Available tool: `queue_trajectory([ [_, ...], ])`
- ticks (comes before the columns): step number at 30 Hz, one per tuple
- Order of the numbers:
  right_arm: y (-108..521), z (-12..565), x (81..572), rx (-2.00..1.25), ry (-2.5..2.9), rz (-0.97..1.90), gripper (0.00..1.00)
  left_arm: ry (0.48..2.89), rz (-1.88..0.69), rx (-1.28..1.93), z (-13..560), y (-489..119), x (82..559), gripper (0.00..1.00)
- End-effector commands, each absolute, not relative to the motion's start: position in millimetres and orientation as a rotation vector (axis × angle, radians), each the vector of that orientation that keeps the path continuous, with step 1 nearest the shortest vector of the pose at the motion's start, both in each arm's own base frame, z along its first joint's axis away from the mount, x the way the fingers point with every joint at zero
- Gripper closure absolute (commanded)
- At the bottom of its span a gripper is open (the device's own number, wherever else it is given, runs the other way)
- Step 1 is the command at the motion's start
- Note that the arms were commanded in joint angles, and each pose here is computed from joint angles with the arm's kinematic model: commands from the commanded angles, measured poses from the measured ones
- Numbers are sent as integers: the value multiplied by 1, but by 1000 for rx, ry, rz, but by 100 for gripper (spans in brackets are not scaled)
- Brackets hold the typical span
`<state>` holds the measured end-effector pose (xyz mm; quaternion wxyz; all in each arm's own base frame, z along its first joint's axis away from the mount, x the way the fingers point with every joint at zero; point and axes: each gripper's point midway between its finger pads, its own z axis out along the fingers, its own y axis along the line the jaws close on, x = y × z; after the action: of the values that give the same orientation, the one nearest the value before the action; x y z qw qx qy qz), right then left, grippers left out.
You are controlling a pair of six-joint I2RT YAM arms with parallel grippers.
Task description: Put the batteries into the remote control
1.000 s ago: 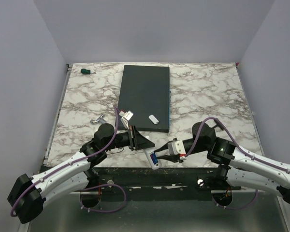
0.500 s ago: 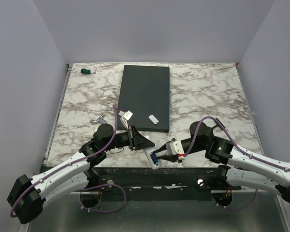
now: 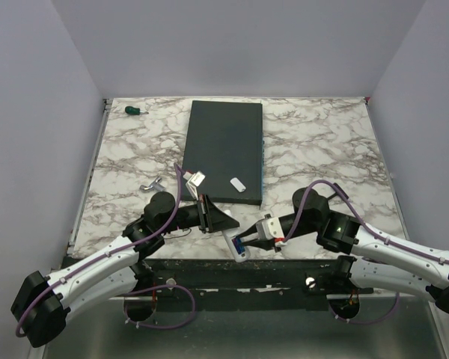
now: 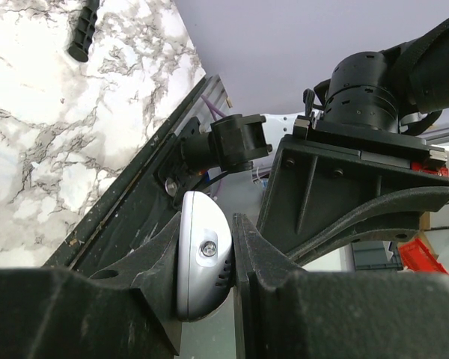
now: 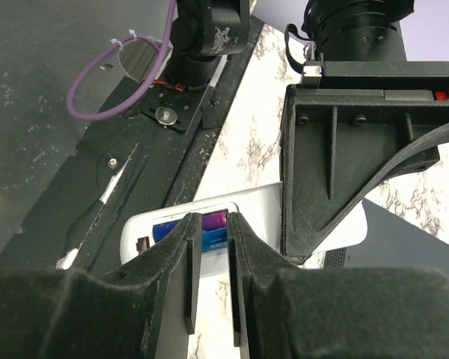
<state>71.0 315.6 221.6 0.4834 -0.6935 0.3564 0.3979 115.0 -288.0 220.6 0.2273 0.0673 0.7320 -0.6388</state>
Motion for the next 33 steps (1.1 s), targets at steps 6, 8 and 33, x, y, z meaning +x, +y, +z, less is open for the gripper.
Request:
queue_trajectory([
  [6,316,218,66,-1721,858,997,75,1940,-1792,204,238,-287,113,100],
  [8,316,216,66,-1730,863,1002,75,1935,-1792,206,240,-288,114,100],
  [33,320,248,49,-1696,746,1112,72,1946,-1789,210,240,-291,116,100],
])
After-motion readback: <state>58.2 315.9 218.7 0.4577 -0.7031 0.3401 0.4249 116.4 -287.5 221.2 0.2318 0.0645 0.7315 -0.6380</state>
